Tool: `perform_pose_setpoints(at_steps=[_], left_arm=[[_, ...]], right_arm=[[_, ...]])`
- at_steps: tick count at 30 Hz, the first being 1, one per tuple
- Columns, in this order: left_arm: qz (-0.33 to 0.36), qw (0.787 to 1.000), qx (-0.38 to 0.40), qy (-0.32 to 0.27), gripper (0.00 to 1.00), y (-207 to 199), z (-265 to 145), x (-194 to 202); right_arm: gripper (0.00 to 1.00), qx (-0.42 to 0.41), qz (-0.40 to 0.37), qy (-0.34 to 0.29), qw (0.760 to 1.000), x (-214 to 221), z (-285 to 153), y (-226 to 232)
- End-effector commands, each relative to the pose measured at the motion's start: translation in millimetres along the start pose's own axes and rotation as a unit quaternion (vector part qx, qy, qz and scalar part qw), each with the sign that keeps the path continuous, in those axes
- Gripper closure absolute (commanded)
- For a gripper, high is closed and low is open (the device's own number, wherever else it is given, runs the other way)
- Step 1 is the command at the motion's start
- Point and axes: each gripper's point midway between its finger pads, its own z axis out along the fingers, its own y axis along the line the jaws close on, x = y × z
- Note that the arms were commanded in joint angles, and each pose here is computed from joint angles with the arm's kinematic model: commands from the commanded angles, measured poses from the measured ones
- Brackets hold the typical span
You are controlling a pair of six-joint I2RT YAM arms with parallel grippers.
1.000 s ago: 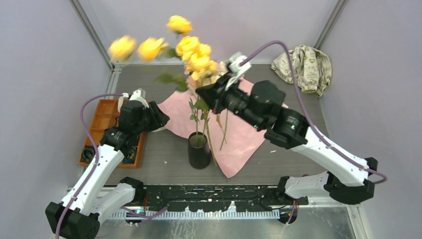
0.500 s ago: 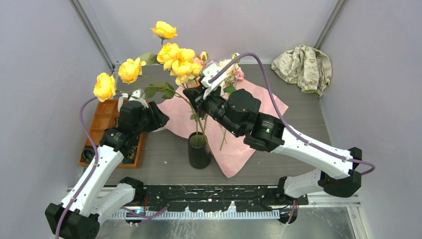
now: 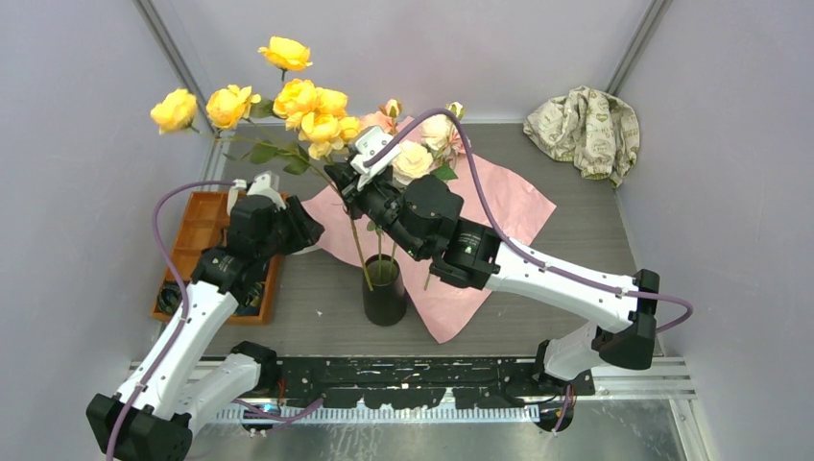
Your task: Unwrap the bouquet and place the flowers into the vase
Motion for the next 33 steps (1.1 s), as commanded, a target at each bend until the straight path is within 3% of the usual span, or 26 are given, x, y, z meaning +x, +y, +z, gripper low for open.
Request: perform_pose_setpoints(at_steps=[1, 22, 33], left_arm=[[0.010, 1.000, -0.003, -0.021, 0.50, 1, 0, -11], [-0.002, 1.000, 0.011, -0.013, 0.51, -4, 7, -8], [-0.003, 1.000, 0.010, -0.011, 0.51, -4, 8, -7]], right_arm=[[0.99, 0.012, 0.005, -0.073, 0.997, -51, 3, -6], [0.99, 0.004, -0.027, -0.074, 0.997, -77, -6, -12], [0.99, 0.013, 0.017, -0.043, 0.999, -35, -19, -14]])
